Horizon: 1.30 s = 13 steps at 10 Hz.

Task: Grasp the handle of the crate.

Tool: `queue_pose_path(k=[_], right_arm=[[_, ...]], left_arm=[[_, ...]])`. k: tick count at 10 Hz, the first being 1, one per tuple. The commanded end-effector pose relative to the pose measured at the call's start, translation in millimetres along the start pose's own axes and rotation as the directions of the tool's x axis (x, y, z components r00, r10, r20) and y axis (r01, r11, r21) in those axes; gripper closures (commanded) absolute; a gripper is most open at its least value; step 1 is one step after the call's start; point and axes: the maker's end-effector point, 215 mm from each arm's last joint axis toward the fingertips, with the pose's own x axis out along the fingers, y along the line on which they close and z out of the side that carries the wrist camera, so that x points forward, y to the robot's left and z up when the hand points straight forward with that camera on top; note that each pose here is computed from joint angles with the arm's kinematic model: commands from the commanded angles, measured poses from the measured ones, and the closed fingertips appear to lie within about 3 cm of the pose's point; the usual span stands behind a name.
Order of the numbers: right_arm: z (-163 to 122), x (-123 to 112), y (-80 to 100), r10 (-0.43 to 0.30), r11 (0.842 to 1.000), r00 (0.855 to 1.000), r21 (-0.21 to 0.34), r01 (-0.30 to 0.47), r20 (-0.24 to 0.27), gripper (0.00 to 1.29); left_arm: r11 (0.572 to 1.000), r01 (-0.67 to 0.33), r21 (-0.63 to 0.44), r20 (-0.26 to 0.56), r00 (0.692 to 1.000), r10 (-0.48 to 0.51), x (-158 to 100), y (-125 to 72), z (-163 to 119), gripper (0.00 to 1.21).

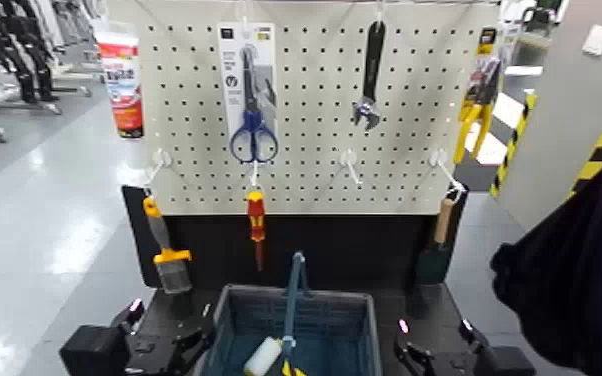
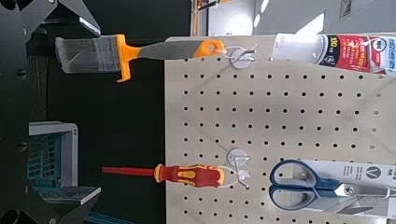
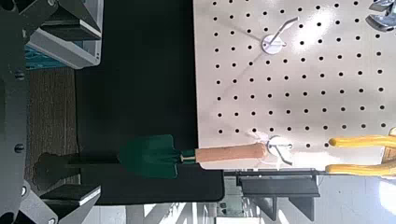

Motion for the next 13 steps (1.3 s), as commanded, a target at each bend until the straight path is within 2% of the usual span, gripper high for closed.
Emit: queue_pose_path(k=[1, 4, 6, 7, 8, 10, 12, 13], right_arm=[[0.2, 0.2, 1.3, 0.002, 1.000, 1.000, 0.002, -0.002, 0.001, 0.14], [-0.6, 0.0, 1.3, 0.002, 1.000, 1.000, 0.002, -0.002, -0.001, 0.15], [-0.7, 0.0, 2.2, 0.004, 1.000, 1.000, 0.002, -0.004, -0.001, 0.15], [-1.6, -0.1, 2.7, 0.003, 1.000, 1.000, 0.002, -0.003, -0.002, 0.15], [-1.2, 0.5, 2.7, 0.003, 1.000, 1.000, 0.002, -0.003, -0.002, 0.15], [-1.7, 0.5, 2.7, 0.003, 1.000, 1.000, 0.002, -0.003, -0.004, 0.15], [-3.4, 0.2, 3.9, 0.004, 1.000, 1.000, 0.004, -0.004, -0.007, 0.15], [-3.4, 0.2, 3.8, 0.004, 1.000, 1.000, 0.006, -0.004, -0.007, 0.15]], left_arm=[[1.000, 0.001, -0.003, 0.000, 1.000, -0.001, 0.4, -0.1, 0.2, 0.13], [1.000, 0.017, -0.021, -0.010, 1.000, -0.017, 1.5, -1.0, -1.9, 0.13], [0.992, 0.080, -0.093, -0.051, 0.995, -0.085, 12.0, -3.0, -5.0, 0.13], [0.979, 0.112, -0.168, -0.083, 0.988, -0.127, 18.5, -10.0, -6.3, 0.13], [0.952, 0.188, -0.240, -0.102, 0.971, -0.218, 26.2, -21.0, -1.2, 0.12], [0.889, 0.233, -0.394, -0.141, 0.940, -0.309, 34.1, -27.5, 10.1, 0.12], [0.766, 0.262, -0.586, -0.153, 0.893, -0.423, 36.0, -47.1, 7.8, 0.12], [0.688, 0.274, -0.672, -0.148, 0.861, -0.487, 35.3, -61.7, 5.4, 0.12]])
